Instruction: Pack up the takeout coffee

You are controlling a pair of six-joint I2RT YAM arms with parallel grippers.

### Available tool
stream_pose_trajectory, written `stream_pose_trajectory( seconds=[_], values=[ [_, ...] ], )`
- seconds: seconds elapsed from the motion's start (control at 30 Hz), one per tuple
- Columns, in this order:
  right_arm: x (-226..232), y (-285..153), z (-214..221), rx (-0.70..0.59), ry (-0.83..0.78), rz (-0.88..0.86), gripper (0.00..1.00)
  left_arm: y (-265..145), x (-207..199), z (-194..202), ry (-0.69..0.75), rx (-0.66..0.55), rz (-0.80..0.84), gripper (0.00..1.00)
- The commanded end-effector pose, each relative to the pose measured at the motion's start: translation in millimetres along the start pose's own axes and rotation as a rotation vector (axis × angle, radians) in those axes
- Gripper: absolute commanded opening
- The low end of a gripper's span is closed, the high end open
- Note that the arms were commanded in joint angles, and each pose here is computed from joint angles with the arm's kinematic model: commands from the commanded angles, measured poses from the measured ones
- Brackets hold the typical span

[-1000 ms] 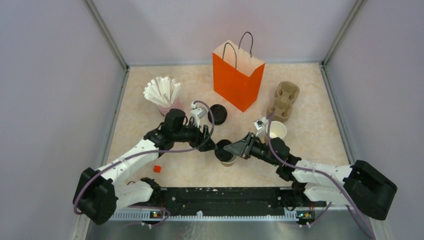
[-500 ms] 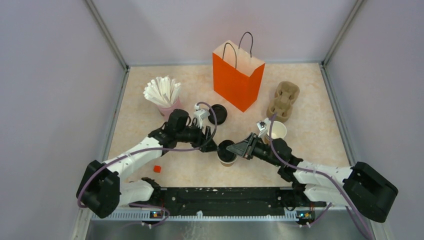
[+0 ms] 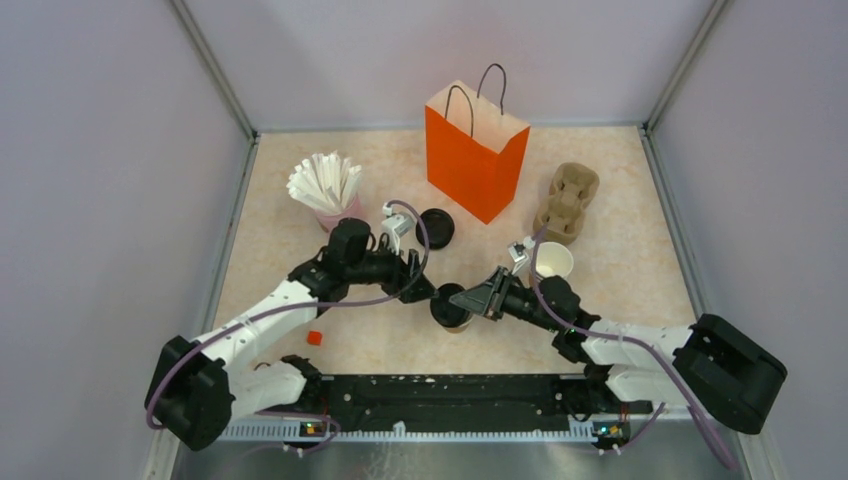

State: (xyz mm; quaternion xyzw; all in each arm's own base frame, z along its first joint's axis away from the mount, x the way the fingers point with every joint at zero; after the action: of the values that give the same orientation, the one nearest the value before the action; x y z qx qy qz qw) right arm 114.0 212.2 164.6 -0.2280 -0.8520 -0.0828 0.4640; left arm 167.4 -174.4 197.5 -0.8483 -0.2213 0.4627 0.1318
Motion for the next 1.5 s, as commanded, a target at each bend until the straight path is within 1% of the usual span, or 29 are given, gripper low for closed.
stream_pose_trajectory(
  seconds=[0.0, 0.17, 0.63, 0.83, 0.97, 1.2, 1.33, 1.47],
  values=[
    [10.0, 5.4, -9.6, -0.040, -0.013, -0.078, 0.20, 4.0, 2.3, 1.8, 0.001, 0.000, 0.017, 0.77],
    [6.8, 5.7, -8.4, -0.040, -0.022, -0.060, 0.21, 10.1, 6.2, 5.4, -0.023, 0.042, 0.041, 0.71],
    [-6.3, 0.0, -11.6, -0.051, -0.056, 0.028, 0.26, 17.4, 13.9, 9.1, -0.040, 0.069, 0.022, 0.63],
    [-11.5, -1.0, -10.6, -0.052, -0.084, 0.063, 0.18, 21.9, 17.0, 10.1, -0.050, 0.082, 0.017, 0.63],
    [-15.0, -2.9, -11.2, -0.054, -0.108, 0.113, 0.21, 23.2, 16.9, 9.1, -0.049, 0.081, 0.011, 0.63],
    [-15.1, -7.7, -17.3, -0.074, -0.172, 0.188, 0.23, 25.1, 18.0, 9.0, -0.050, 0.087, 0.000, 0.63],
    [-16.3, -9.1, -18.0, -0.074, -0.188, 0.213, 0.24, 25.6, 17.7, 8.3, -0.046, 0.087, -0.008, 0.67],
    [-17.9, -9.2, -18.1, -0.067, -0.197, 0.237, 0.28, 26.3, 16.8, 8.7, -0.038, 0.088, -0.018, 0.71]
  ],
)
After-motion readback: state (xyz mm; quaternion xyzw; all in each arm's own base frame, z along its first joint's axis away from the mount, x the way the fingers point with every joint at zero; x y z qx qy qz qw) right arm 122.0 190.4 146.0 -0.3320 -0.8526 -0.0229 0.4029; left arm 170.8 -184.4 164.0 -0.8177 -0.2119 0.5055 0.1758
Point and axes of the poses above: each gripper's point midway between its finger pads, its own y axis out along the fingers, its own x axis along the line the jaws close on, z = x × y, the point moved 10 cm from there along -y, back along the fingers, and after that the axes turned 13 degrees about -y, right-handed, at the moved point
